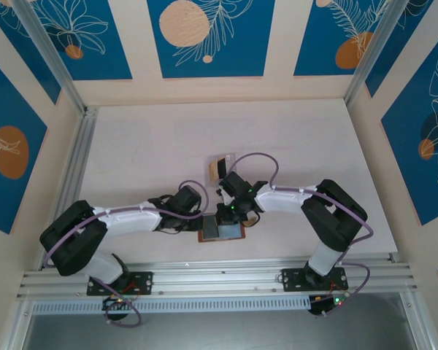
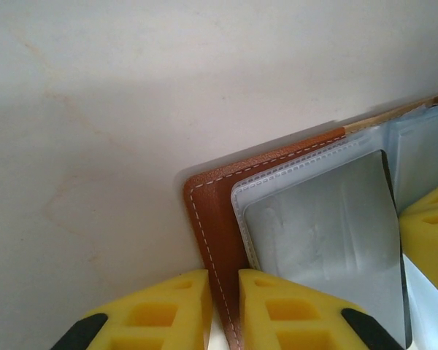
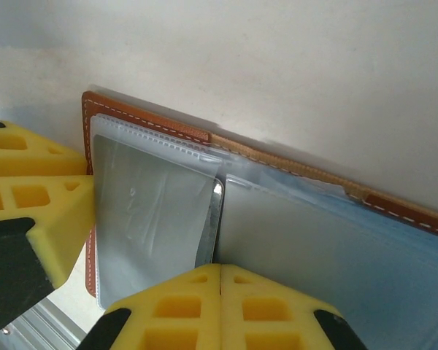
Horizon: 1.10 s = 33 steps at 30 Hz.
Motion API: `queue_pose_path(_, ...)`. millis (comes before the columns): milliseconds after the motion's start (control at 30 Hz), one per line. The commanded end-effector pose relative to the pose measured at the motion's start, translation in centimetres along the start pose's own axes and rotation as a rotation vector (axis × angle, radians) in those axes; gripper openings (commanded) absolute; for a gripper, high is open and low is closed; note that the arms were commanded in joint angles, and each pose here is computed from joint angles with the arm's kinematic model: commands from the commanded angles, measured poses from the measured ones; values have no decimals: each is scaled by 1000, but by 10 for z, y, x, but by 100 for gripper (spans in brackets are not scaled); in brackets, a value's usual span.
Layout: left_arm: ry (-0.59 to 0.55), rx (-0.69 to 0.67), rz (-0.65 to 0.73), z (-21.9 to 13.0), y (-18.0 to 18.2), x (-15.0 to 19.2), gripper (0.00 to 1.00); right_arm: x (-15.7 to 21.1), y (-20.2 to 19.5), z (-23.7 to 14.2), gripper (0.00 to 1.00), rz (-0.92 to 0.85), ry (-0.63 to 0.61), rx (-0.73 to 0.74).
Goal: Put the credit cards into the card holder
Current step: Insert the credit card into the card slot, then flip over the card slot in the card holder.
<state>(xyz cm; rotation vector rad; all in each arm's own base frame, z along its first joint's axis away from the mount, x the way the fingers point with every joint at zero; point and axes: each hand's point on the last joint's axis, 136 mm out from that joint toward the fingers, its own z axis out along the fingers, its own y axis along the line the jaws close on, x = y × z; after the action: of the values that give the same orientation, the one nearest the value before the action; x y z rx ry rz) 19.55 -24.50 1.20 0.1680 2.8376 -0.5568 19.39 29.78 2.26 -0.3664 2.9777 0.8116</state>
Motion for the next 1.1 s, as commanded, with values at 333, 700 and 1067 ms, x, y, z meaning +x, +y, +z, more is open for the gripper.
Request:
queue_pose_path(333,37,-61,-10,18,16,19,16,-18,-32,-44,25,-21,-122,176)
queue_pose_path(700,33,-56,-7,17,14,17,16,-15,-47,-28,33,-58,-71,271)
queue_pose_path(1067,31,-55,-6,16,14,17,16,7,-56,0,23,-84,15,361)
